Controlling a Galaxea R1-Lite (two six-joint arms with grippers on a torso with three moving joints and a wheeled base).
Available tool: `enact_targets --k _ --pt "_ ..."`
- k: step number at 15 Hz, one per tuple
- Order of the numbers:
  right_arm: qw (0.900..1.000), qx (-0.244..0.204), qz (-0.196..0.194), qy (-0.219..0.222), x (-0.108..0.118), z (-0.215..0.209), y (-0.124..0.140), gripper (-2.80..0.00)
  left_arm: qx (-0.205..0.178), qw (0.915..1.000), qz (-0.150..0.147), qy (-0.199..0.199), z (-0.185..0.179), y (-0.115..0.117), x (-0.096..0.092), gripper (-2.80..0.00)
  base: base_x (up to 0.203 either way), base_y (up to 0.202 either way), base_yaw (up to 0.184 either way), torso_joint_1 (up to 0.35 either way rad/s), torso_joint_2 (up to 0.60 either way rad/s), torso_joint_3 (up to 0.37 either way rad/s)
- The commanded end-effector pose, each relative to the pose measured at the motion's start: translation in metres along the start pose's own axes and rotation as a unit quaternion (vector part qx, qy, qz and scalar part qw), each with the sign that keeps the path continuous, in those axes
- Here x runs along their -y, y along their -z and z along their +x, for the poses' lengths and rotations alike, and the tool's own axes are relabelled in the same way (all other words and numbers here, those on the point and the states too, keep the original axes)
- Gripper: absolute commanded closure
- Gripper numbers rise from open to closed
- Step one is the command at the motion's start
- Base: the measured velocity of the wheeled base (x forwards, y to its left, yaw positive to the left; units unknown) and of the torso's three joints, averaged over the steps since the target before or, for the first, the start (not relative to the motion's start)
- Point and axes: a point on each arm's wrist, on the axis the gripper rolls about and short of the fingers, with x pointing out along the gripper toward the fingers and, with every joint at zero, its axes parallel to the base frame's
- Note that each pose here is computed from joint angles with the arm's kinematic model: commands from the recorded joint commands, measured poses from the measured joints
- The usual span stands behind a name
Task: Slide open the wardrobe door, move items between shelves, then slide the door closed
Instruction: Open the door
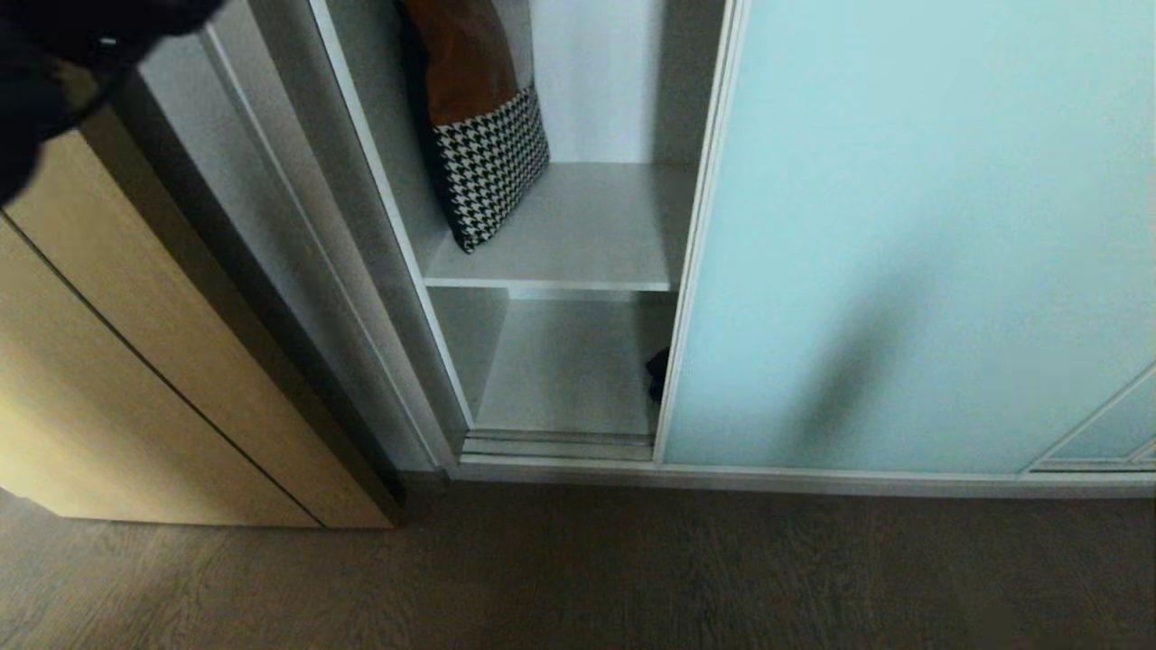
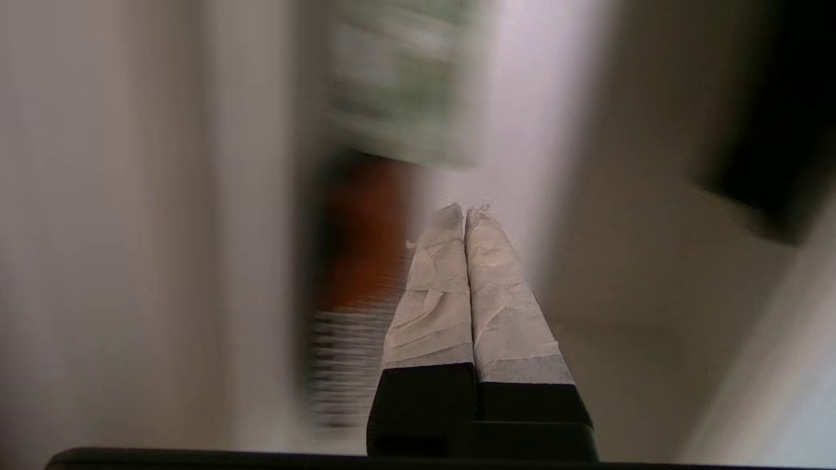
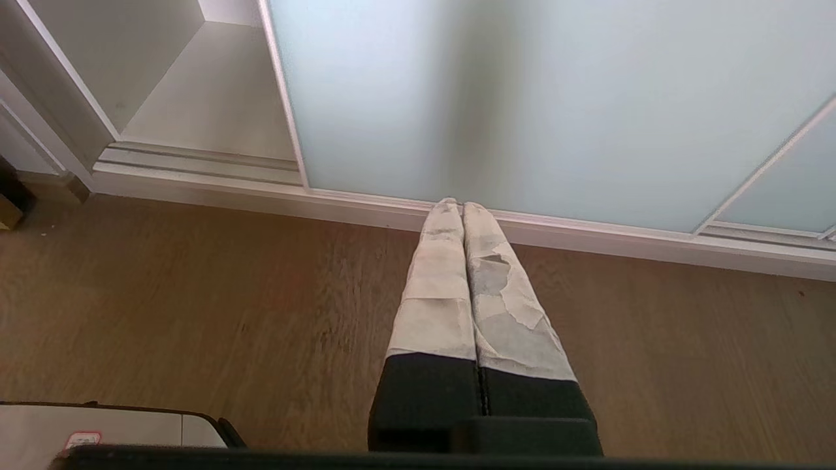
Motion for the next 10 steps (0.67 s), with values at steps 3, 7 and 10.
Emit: enact_targets --k 3,7,10 --pt "1.0 0.0 0.0 0.0 0.0 0.0 0.0 0.0 0.032 0.9909 0.065 -0.114 -0.107 -0.065 -0.094 0.0 0.0 0.0 0.0 0.0 0.0 0.0" --pt "1.0 -0.001 0.0 0.0 0.0 0.0 0.0 0.0 0.001 0.9794 0.114 -0.167 -0.232 -0.037 -0.13 0.0 0.0 0.0 0.0 0.0 0.0 0.0" --pt "1.0 0.0 0.0 0.0 0.0 0.0 0.0 0.0 -0.015 0.9731 0.13 -0.19 -0.311 -0.013 -0.142 0.0 0.0 0.0 0.0 0.0 0.0 0.0"
